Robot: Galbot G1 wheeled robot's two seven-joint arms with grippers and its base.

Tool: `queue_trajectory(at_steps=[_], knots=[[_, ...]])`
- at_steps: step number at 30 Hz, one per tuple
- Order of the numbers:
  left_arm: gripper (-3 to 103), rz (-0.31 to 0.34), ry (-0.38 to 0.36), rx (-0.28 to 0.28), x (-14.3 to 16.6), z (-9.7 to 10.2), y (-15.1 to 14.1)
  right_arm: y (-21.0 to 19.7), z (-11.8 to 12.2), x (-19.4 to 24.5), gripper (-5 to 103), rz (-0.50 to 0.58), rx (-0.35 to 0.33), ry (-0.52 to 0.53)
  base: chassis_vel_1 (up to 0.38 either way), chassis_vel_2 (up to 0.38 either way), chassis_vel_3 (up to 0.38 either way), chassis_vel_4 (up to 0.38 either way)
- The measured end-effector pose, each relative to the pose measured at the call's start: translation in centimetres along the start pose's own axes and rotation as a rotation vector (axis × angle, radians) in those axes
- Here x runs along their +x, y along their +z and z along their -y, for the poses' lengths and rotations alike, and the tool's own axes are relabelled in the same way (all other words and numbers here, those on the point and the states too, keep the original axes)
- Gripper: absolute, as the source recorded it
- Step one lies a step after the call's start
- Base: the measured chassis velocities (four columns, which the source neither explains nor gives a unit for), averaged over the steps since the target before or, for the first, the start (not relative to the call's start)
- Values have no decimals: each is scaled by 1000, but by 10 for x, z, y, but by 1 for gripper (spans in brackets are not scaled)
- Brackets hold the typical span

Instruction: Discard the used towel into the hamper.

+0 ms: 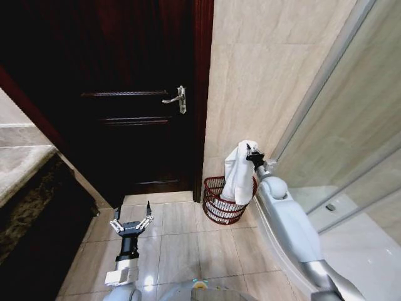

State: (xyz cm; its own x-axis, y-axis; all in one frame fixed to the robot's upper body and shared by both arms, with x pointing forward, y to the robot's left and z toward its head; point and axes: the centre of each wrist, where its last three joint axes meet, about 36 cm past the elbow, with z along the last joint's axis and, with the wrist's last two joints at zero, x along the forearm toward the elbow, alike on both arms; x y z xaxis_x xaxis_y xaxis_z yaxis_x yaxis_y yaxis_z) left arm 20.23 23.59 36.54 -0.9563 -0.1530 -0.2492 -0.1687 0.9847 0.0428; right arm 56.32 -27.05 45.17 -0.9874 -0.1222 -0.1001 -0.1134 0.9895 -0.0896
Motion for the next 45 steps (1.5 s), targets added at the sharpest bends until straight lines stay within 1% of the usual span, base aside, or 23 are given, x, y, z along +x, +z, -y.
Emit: queue_trajectory(at_steps=[5, 8, 11, 12, 13, 14, 17, 20, 22, 24, 25, 27, 30, 31, 32, 35, 36, 37, 39, 40, 42, 43, 45], knots=[[100, 0, -6, 4, -1, -1, 1, -27, -6, -12, 5, 54, -23, 6, 0, 0, 0, 0], [100, -2, -6, 4, -1, -1, 3, -32, -4, -14, 5, 58, -26, 11, 0, 0, 0, 0], [100, -1, -7, 6, -1, -1, 3, -20, 1, -15, 5, 42, -12, 20, 0, 0, 0, 0], [100, -1, -8, 7, -1, -1, 4, -10, 3, -13, 5, 25, -7, 23, 0, 0, 0, 0], [100, -1, -9, 9, -1, -1, 4, 3, 3, -10, 5, 2, -9, 26, 0, 0, 0, 0], [100, -1, -9, 9, -1, -1, 4, 3, 3, -10, 5, 2, -9, 26, 0, 0, 0, 0], [100, -1, -11, 11, -2, -1, 5, 21, 3, -7, 5, -26, -14, 33, 0, 0, 0, 0], [100, 0, -13, 11, -2, -1, 5, 45, 3, -7, 5, -42, 5, 47, 0, 0, 0, 0], [100, 1, -13, 11, -2, -1, 5, 48, 3, -7, 5, -45, 8, 50, 0, 0, 0, 0], [100, 2, -17, 13, -2, -2, 5, 58, 9, -7, 5, -50, 39, 72, 0, 0, 0, 0], [100, 2, -17, 13, -2, -2, 5, 58, 9, -7, 5, -50, 39, 72, 0, 0, 0, 0], [100, 3, -20, 16, -3, -3, 5, 63, 15, -6, 5, -48, 83, 92, 0, 0, 0, 0], [100, 5, -21, 17, -3, -3, 6, 68, 12, 0, 5, -59, 90, 84, 0, 0, 0, 0], [100, 5, -21, 17, -4, -2, 7, 70, 4, 7, 5, -77, 85, 64, 0, 0, 0, 0], [100, 5, -21, 17, -4, -2, 7, 70, 4, 7, 5, -77, 85, 64, 0, 0, 0, 0], [100, 8, -18, 17, -6, -1, 8, 81, -23, 28, 5, -137, 27, 8, 0, 0, 0, 0], [100, 8, -18, 17, -6, -1, 8, 81, -23, 28, 5, -137, 27, 8, 0, 0, 0, 0], [100, 8, -17, 16, -7, -1, 8, 85, -35, 36, 5, -172, -26, -8, 0, 0, 0, 0], [100, 8, -17, 16, -7, -1, 7, 83, -48, 43, 5, -221, -124, -21, 0, 0, 0, 0], [100, 8, -17, 16, -7, -1, 7, 83, -48, 43, 5, -221, -124, -21, 0, 0, 0, 0], [100, 8, -16, 16, -7, 0, 7, 78, -52, 47, 5, -266, -222, -15, 0, 0, 0, 0], [100, 8, -16, 16, -7, 0, 7, 77, -50, 48, 5, -281, -249, -7, 0, 0, 0, 0], [100, 8, -15, 17, -7, 0, 7, 78, -45, 49, 5, -297, -258, 3, 0, 0, 0, 0]])
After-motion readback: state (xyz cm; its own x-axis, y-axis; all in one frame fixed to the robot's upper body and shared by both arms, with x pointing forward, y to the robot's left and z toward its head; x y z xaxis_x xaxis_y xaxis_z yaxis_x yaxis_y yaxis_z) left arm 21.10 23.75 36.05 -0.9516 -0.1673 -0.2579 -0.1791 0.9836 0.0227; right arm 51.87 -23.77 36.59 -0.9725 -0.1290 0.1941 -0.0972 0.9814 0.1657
